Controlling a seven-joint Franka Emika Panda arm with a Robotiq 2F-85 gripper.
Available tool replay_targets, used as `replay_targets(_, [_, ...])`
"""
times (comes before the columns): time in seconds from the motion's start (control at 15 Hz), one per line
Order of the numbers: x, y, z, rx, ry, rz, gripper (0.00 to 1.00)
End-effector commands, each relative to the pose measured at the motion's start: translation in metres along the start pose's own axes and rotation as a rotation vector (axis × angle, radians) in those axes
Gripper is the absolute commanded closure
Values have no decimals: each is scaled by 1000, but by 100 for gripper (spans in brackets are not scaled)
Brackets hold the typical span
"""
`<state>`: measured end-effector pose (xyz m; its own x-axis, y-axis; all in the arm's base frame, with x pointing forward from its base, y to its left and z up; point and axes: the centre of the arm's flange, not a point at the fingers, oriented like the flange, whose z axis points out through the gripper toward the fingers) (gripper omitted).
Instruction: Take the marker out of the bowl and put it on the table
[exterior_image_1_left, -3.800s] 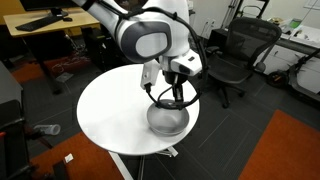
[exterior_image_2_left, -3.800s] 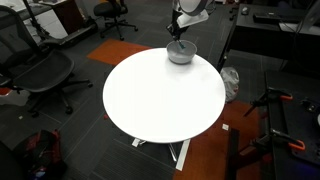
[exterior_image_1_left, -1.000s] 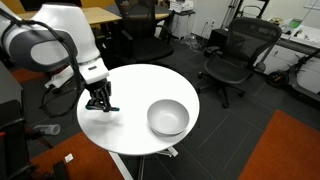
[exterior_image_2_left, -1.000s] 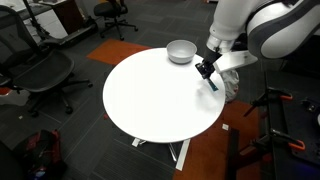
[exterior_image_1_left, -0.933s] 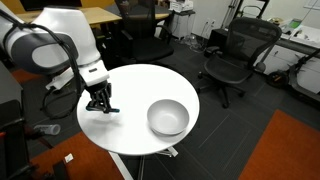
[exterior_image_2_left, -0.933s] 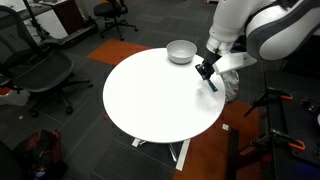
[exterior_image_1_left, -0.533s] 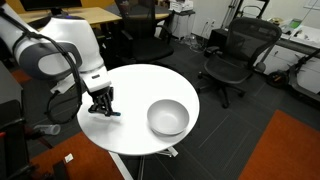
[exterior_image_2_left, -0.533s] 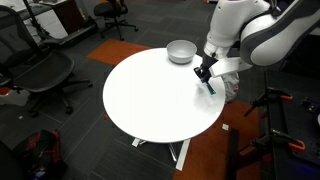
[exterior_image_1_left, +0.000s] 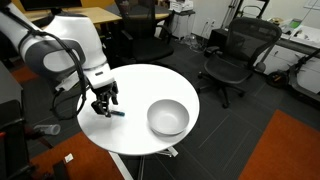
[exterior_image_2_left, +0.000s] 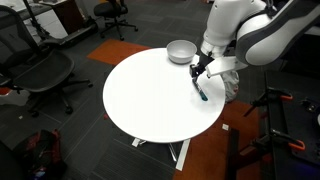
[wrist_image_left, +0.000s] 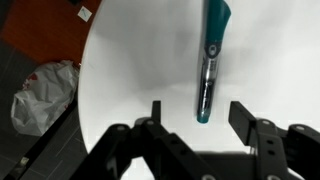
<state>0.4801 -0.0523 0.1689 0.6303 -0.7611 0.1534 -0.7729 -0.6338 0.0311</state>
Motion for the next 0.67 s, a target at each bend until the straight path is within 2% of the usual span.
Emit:
replay_targets(0.0, [2,-6,-31,39,34,-10,0])
replay_targets(0.33, [6,-12,-86,51,86,-18,0])
replay_targets(0.6, [10,-9,-119,18,88,-34,0])
